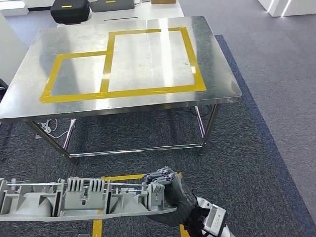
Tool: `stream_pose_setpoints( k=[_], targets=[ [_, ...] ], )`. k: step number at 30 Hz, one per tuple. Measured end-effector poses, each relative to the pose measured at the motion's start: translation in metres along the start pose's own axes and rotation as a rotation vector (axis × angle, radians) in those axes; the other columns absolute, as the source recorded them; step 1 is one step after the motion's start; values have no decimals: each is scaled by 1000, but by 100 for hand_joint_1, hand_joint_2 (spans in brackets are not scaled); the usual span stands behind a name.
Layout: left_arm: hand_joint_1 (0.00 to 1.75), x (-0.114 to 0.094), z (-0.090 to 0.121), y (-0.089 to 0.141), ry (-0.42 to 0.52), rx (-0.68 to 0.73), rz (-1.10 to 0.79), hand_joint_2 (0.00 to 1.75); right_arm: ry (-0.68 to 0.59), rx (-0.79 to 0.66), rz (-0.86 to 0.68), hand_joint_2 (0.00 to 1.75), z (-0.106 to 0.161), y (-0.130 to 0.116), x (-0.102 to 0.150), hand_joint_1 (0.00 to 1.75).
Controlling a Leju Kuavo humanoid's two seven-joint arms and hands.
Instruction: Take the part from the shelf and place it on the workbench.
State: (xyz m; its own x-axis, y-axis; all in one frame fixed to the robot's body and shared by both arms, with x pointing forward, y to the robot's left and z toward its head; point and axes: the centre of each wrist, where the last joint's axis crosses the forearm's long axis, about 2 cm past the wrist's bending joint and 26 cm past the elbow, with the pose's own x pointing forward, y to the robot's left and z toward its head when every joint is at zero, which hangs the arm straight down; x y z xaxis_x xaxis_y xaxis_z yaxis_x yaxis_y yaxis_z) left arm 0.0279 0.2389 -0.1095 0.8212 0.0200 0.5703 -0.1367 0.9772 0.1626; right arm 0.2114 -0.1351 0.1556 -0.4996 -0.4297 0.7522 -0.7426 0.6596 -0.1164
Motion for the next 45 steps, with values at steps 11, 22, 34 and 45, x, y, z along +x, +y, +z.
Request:
stream_pose_setpoints(
  k=[11,22,34,45],
  targets=[
    [0,-1,0,1,3,-1,-4,175,-24,-1,-11,175,-4,-1,4,175],
    [0,0,0,0,2,-2,-2,175,-36,9,-17,175,-6,-1,5,175],
    [0,-2,1,1,4,2,-4,175,-38,9,-19,175,-5,0,6,175],
    [0,-1,0,2,2,-3,-5,175,-68,17,-54,175,-8,0,8,175]
  ],
)
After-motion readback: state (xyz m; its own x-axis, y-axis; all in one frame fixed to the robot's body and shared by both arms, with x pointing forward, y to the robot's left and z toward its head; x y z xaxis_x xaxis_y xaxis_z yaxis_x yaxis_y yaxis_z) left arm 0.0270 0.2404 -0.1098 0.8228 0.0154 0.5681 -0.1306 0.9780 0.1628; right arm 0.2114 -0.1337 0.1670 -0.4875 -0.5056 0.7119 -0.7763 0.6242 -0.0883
